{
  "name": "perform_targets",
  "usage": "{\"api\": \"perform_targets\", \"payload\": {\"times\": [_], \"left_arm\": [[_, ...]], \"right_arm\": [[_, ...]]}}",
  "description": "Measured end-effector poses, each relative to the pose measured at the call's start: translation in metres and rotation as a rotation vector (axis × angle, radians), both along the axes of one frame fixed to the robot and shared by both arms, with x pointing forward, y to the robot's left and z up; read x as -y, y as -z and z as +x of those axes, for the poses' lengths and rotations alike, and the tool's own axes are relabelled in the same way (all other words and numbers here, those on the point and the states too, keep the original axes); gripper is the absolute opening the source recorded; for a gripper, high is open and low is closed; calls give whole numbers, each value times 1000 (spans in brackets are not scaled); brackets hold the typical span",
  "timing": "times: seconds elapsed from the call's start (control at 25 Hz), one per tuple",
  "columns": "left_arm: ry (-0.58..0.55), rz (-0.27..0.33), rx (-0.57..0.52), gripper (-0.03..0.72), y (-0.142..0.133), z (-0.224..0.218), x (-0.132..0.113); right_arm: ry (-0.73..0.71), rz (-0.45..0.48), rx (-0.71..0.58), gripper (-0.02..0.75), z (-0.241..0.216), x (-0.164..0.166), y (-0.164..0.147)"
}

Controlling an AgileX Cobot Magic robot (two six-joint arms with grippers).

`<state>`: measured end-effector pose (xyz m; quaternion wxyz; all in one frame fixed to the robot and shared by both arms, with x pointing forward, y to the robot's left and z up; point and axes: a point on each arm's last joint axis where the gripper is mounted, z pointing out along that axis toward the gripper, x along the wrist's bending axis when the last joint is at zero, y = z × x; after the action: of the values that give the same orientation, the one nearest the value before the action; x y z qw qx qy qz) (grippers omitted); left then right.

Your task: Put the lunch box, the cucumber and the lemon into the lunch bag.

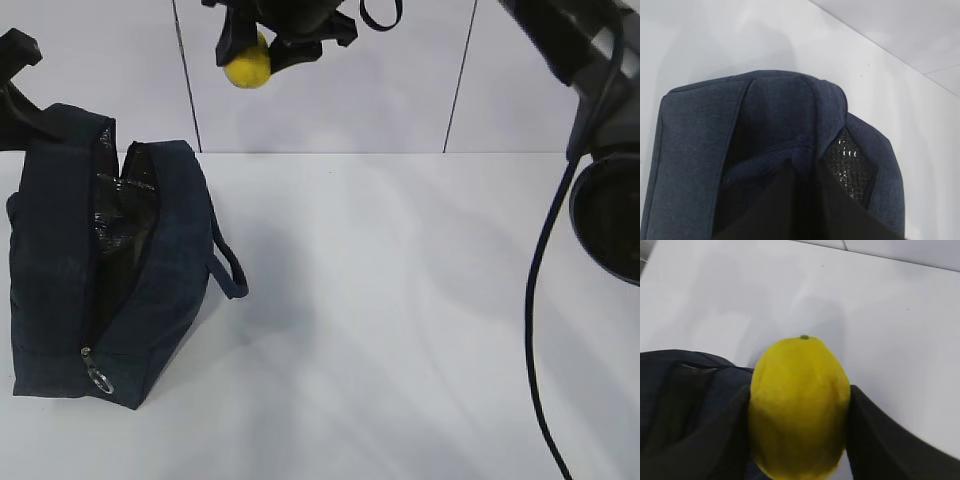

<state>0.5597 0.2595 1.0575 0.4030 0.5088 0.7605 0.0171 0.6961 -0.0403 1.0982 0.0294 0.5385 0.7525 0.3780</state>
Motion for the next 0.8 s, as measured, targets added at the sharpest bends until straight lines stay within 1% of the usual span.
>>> {"api": "perform_targets", "payload": {"times": [0.12,0.2,0.28,0.48,0.64,0.72,0.8], "left_arm": [[-1,0,1,25,0,0,0],[-1,0,1,25,0,0,0],[-1,1,2,25,0,0,0],[-1,1,2,25,0,0,0],[0,3,2,25,0,0,0],[2,4,3,25,0,0,0],[6,8,5,25,0,0,0]], "right_arm": [[-26,84,-7,419,-10,-2,-20],[-45,140,-26,419,-15,-5,-28],[-66,175,-39,419,-21,-10,-33],[-108,178,-48,419,-32,-25,-34],[-121,171,-50,419,-36,-31,-33],[-122,147,-61,419,-36,-31,-29],[-119,98,-87,419,-37,-28,-21]]}}
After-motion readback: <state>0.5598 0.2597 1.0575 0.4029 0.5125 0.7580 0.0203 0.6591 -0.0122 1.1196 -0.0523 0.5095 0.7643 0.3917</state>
